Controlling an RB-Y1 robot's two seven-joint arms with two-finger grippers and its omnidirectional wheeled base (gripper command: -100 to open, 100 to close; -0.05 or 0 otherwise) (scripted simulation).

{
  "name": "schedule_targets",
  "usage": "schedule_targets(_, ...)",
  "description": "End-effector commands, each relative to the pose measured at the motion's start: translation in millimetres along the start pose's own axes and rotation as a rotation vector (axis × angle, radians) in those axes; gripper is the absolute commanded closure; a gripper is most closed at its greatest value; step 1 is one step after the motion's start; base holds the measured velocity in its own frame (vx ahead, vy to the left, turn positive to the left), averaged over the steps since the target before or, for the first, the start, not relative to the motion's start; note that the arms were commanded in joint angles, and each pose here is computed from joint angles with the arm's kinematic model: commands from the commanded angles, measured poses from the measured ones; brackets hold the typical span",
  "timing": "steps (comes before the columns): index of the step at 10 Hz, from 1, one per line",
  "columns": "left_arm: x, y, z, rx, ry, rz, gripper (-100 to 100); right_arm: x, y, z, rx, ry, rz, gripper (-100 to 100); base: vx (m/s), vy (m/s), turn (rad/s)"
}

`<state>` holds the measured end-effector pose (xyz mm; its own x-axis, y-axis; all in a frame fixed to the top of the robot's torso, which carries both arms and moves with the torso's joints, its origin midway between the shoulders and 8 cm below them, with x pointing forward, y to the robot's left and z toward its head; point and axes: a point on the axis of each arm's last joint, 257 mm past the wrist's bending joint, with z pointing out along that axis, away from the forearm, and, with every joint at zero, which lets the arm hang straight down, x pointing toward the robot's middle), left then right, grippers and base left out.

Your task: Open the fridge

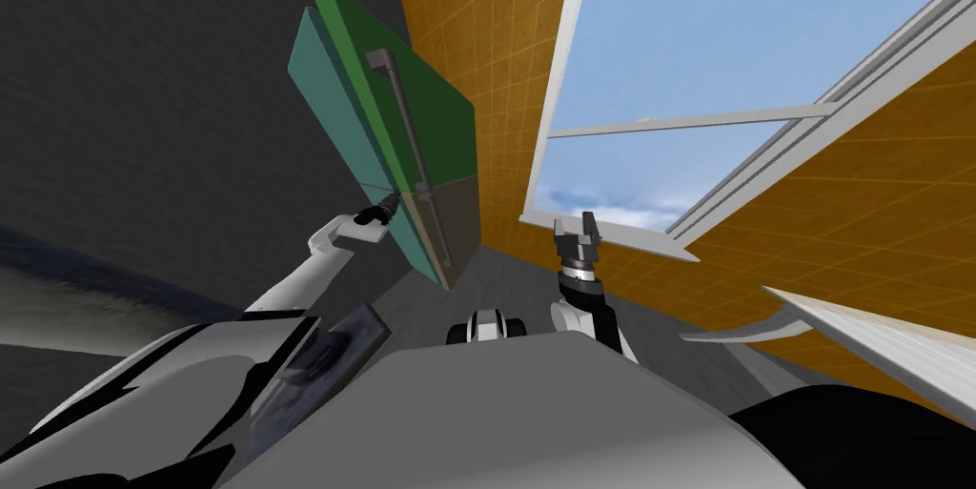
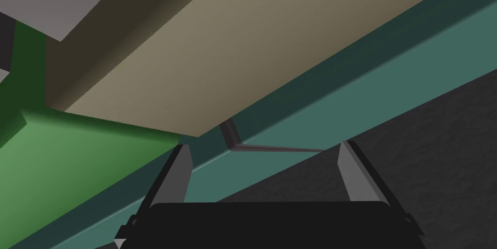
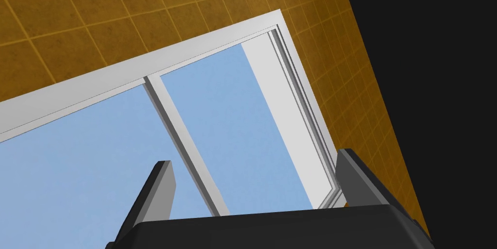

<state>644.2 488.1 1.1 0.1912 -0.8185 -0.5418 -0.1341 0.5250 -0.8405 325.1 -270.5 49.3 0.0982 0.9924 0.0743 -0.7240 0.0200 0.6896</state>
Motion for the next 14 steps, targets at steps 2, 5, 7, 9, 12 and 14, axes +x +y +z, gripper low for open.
schedule_targets(2, -15.5, -6.1, 17.0, -0.024, -0.032, -0.02, -100, -0.1, 0.0, -0.1, 0.0, 0.0, 0.0, 0, 0.014, -0.004, 0.008)
schedule_targets(5, 30.9, -23.4, 35.8, -0.003, 0.029, 0.033, -100, 0.0, 0.0, 0.1, 0.0, 0.0, 0.0, 0, -0.138, 0.025, -0.067)
schedule_targets(7, 14.2, -32.9, 46.1, -0.012, 0.0, 0.016, -100, 0.0, 0.0, 0.0, 0.0, 0.0, 0.0, 0, 0.002, -0.01, 0.005)
schedule_targets(9, 53.4, -44.1, 53.8, 0.015, 0.051, 0.067, -100, 0.0, 0.0, -0.1, 0.0, 0.0, 0.0, 0, -0.033, 0.003, -0.06)
schedule_targets(12, 51.3, -53.8, 65.2, -0.002, 0.043, 0.08, -100, 0.0, 0.0, 0.0, 0.0, 0.0, 0.0, 0, -0.106, 0.023, -0.023)
schedule_targets(14, 40.9, -66.0, 70.1, 0.001, 0.026, 0.071, -100, 0.0, 0.0, 0.0, 0.0, 0.0, 0.0, 0, 0.011, -0.019, 0.006)
